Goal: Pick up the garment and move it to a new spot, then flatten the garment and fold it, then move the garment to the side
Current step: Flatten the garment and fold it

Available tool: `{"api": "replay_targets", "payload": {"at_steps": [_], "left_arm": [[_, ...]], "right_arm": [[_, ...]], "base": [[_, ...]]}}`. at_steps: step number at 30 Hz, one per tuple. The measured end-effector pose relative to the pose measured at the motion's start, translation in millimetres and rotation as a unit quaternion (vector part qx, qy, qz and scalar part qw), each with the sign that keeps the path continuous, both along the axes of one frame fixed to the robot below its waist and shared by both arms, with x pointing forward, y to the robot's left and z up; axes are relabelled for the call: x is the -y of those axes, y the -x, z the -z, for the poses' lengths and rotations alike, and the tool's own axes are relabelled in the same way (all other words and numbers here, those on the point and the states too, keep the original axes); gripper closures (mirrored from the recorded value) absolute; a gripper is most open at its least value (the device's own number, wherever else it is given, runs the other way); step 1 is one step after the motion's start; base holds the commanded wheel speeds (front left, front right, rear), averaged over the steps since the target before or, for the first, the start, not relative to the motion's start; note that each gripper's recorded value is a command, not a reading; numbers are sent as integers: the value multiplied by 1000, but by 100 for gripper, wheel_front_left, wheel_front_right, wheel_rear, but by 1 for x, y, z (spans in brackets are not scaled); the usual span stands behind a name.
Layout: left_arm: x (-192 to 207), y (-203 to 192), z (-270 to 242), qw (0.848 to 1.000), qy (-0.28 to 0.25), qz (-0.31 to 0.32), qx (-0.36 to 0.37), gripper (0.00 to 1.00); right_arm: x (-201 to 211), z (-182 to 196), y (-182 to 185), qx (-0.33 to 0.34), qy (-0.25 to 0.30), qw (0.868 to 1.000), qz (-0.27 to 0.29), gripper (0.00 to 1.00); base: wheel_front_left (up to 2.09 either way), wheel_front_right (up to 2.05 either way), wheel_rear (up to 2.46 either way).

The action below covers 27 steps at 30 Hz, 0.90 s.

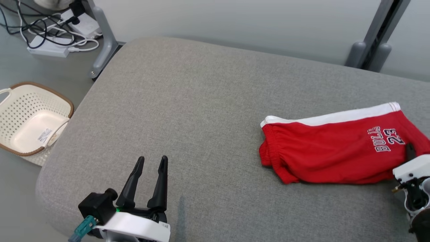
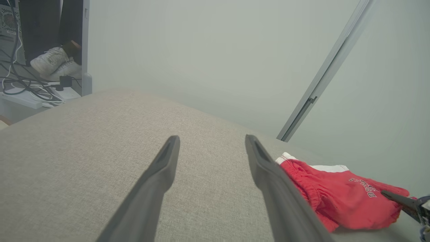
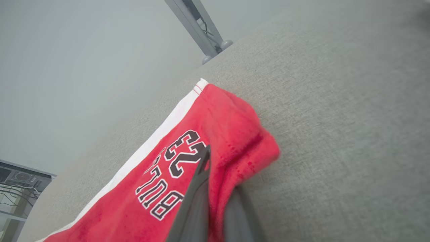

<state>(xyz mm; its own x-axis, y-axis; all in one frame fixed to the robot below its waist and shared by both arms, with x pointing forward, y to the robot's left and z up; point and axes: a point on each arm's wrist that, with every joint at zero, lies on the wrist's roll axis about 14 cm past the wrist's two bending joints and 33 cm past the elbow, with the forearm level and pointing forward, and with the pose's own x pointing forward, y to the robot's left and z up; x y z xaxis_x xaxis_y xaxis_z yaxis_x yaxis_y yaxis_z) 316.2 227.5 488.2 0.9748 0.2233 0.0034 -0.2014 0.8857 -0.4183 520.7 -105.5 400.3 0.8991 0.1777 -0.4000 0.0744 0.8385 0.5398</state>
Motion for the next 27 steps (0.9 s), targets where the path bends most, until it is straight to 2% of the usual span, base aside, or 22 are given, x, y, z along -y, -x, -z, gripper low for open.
{"api": "replay_targets", "payload": {"at_steps": [14, 23, 27], "left_arm": [[11, 5, -3, 1000, 1, 21, 13, 0], [23, 2, -5, 999, 1, 41, 18, 0], [23, 3, -5, 999, 0, 42, 18, 0]], "right_arm": [[57, 16, 57, -20, -12, 994, 107, 100], [57, 8, 60, -8, 1, 995, 99, 100], [43, -13, 46, 31, -1, 996, 78, 100]], "base": [[0, 0, 0], [0, 0, 0], [0, 0, 0]]}}
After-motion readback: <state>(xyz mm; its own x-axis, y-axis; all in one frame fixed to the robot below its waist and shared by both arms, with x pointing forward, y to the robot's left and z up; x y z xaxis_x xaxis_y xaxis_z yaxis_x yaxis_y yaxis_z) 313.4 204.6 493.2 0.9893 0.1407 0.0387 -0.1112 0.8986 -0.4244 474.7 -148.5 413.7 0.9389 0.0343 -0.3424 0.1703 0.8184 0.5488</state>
